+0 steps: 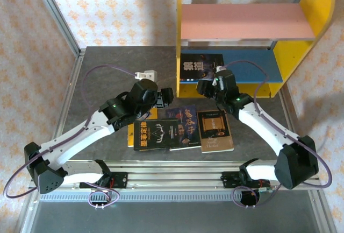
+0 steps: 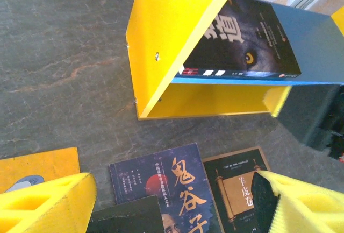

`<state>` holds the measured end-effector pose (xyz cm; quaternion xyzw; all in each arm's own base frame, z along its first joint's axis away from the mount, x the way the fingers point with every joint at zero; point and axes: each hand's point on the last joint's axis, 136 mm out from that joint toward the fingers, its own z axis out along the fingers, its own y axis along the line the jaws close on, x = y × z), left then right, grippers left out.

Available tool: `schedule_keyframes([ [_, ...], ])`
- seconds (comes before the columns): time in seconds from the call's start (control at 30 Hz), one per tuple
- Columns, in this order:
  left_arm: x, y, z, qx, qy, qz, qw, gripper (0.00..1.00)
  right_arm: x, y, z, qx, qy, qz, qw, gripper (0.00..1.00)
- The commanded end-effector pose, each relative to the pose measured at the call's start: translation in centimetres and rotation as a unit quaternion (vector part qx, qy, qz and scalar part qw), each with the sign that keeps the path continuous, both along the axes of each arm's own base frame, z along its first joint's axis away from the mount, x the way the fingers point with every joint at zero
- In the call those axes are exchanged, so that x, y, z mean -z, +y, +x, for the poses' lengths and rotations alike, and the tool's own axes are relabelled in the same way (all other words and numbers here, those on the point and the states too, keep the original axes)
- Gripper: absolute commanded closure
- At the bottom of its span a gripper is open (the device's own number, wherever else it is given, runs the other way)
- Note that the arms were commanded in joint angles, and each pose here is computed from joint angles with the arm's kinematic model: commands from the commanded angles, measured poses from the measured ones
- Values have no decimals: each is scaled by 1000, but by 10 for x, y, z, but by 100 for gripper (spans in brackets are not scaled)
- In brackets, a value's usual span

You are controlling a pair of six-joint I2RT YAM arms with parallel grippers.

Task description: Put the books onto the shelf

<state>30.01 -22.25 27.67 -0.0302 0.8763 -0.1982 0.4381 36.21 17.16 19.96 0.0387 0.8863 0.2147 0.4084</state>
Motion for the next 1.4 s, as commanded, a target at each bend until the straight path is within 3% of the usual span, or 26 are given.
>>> schedule_keyframes([
  [0.0,-10,19,-1,-28,-15,4,999,22,-11,4,16,25,-29,1,999,44],
  [0.43,-8,29,-6,-38,-18,12,999,22,0,31,38,0,-19,-1,1000,44],
  [1.37,-5,28,-5,-38,-17,12,999,22,4,54,48,-41,-10,-10,999,44],
])
